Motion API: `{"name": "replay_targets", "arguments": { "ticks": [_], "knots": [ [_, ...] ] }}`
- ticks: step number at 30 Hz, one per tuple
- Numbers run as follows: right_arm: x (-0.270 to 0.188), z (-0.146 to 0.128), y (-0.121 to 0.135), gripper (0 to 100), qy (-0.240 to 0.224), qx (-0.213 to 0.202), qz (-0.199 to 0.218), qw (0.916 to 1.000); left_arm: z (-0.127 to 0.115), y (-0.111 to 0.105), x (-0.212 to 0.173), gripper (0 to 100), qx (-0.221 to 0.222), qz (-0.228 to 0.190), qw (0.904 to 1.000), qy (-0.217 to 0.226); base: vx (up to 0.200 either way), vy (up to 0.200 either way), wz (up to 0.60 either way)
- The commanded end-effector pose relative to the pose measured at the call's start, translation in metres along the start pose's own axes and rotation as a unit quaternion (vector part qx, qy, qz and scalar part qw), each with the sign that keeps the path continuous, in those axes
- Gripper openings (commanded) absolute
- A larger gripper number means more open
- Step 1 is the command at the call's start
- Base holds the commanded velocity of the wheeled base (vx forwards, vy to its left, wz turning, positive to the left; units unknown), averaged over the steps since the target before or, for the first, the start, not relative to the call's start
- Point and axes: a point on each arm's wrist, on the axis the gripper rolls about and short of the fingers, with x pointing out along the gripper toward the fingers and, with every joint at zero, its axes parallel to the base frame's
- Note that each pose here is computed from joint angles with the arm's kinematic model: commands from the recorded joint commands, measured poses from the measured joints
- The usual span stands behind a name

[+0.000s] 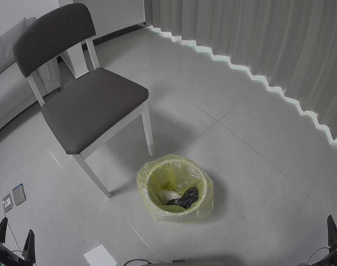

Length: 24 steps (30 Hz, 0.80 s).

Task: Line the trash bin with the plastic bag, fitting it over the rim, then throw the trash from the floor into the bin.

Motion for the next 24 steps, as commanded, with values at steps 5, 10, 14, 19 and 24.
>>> {"name": "replay_targets", "arguments": {
  "ticks": [5, 10, 14, 19, 24],
  "knots": [
    [0.0004, -0.0049, 0.0003, 100, 0.005, -0.003, 0.012, 0.9999, -0.0052, 0.0001, 0.0004, 100, 0.002, 0.000, 1.0000, 0.003, 0.000, 0.000, 0.00],
    [0.0001, -0.0065, 0.0013, 100, 0.010, -0.039, 0.034, 0.9986, -0.0052, 0.0000, 0.0004, 100, 0.001, -0.001, 1.0000, 0.003, 0.000, 0.000, 0.00],
    [-0.0001, -0.0083, 0.0025, 100, 0.018, -0.045, 0.064, 0.9968, -0.0052, 0.0001, 0.0004, 100, 0.002, 0.000, 1.0000, 0.003, 0.000, 0.000, 0.00],
    [0.0002, -0.0128, -0.0004, 100, 0.057, -0.017, -0.005, 0.9982, -0.0052, 0.0001, 0.0004, 100, 0.001, 0.000, 1.0000, 0.003, 0.000, 0.000, 0.00],
    [0.0003, -0.0130, -0.0009, 100, 0.048, -0.006, -0.012, 0.9988, -0.0052, 0.0001, 0.0004, 100, 0.002, 0.000, 1.0000, 0.003, 0.000, 0.000, 0.00]
  ]
}}
